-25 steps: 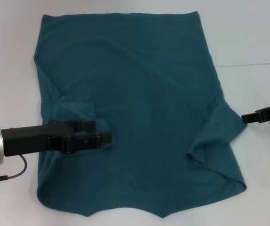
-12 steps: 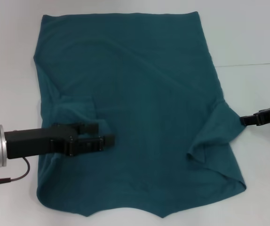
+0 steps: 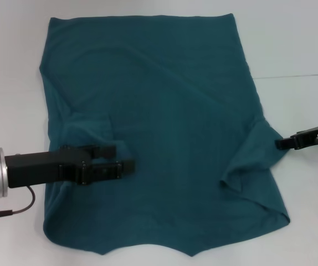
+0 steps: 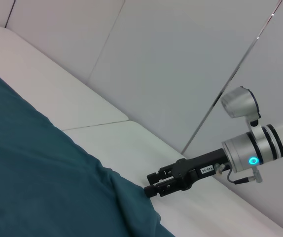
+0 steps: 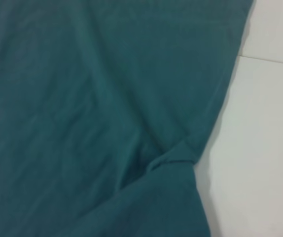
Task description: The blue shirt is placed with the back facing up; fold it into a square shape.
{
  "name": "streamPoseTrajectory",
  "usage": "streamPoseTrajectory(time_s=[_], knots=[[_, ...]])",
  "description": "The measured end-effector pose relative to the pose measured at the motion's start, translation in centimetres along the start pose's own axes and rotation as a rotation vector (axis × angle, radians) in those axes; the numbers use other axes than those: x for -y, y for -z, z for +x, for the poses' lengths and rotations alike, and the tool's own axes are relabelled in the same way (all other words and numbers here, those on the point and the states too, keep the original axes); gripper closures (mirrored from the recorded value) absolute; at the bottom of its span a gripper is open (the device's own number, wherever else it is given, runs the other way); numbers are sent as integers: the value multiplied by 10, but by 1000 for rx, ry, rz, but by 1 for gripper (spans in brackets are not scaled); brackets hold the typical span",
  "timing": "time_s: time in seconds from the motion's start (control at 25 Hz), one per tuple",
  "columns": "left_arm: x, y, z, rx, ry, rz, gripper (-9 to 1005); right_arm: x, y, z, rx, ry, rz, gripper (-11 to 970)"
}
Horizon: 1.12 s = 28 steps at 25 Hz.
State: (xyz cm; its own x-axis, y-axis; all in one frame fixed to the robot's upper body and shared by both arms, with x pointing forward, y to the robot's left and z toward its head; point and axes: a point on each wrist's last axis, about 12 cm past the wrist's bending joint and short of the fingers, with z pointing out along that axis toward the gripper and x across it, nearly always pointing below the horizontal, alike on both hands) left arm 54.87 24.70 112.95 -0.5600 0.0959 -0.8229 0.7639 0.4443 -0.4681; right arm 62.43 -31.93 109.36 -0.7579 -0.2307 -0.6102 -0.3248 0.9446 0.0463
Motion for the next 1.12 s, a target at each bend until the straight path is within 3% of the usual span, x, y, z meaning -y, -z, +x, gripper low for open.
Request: streamPoseTrajectory(time_s=[0.84,1.12], knots=[[0,-2,0,-1,7,8,197,-10,-15,2,-32,13,-17,280],[0,-2,0,-1,6,8,197,-11,-19,2,-30,19,-14,511]])
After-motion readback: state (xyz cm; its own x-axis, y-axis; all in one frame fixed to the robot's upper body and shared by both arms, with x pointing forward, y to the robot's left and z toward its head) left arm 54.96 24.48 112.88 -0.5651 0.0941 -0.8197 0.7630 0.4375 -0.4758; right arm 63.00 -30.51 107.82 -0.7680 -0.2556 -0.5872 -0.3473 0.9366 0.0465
